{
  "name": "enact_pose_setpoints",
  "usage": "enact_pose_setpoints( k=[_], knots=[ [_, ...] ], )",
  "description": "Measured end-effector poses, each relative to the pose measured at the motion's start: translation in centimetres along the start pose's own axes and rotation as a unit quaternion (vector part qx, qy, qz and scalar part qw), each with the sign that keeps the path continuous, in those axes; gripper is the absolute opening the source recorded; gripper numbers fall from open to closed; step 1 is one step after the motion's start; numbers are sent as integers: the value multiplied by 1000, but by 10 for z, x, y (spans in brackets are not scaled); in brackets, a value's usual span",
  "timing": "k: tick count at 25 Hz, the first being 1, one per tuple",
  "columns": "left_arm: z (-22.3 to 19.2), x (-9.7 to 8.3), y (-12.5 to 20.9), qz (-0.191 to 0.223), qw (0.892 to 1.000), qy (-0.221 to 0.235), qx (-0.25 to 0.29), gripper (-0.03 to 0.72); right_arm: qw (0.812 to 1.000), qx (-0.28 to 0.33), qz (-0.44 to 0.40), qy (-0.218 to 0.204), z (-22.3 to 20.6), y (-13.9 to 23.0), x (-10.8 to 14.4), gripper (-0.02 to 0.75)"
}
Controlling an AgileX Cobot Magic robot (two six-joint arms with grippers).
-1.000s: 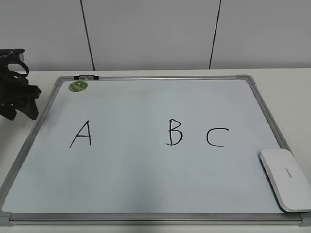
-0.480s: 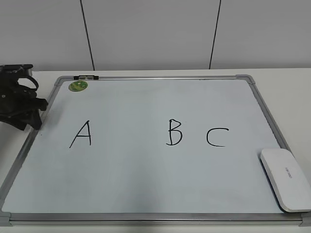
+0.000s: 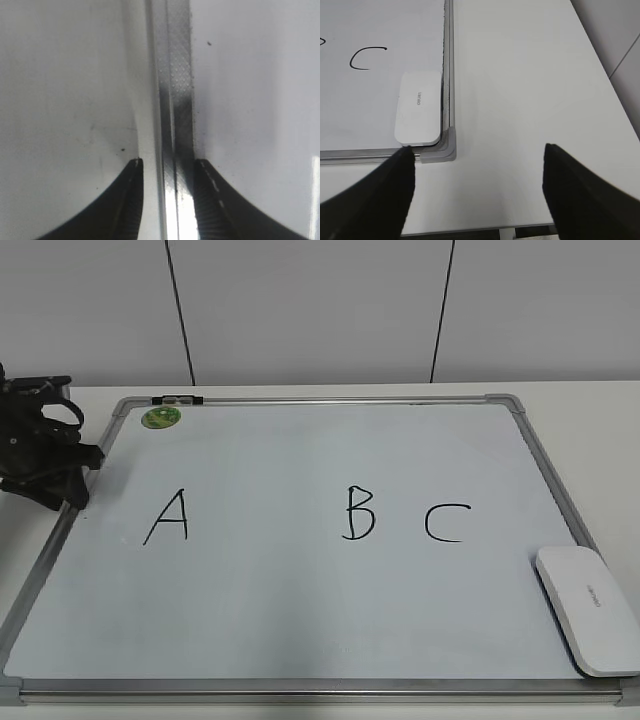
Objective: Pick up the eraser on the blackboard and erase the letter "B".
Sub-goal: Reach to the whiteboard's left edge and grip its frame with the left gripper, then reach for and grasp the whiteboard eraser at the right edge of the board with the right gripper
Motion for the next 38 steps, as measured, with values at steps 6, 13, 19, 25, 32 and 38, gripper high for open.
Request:
enact_pose_setpoints(
  k=[6, 13, 19, 25, 32, 38],
  knots=[
    [0, -1, 0, 5, 1000, 5, 0, 145, 1000, 0, 0, 0, 0, 0, 0, 590],
    [-1, -2, -1, 14, 1000, 10, 1, 87, 1000, 0, 0, 0, 0, 0, 0, 590],
    [0, 0, -2, 16, 1000, 9, -2, 39, 1000, 0, 0, 0, 0, 0, 0, 590],
    [0, 0, -2, 17, 1000, 10, -2, 38, 1000, 0, 0, 0, 0, 0, 0, 590],
    [0, 1, -2, 18, 1000, 10, -2, 38, 1000, 0, -1, -23, -5, -29, 9, 590],
    [0, 1, -2, 19, 1000, 11, -3, 38, 999, 16, -10, -50, -46, -70, 23, 590]
  ],
)
Point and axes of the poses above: a point on each arm's last joint axis where the gripper is mounted, z pointing back along that axis away from the gripper, x along the wrist's bending axis when the last joint is at zero, y = z × x, the point moved 1 cm from there along -z, pointing out along that axis toward the gripper, and after that the axes turned 12 degrees about -z, right-handed, at the moved point
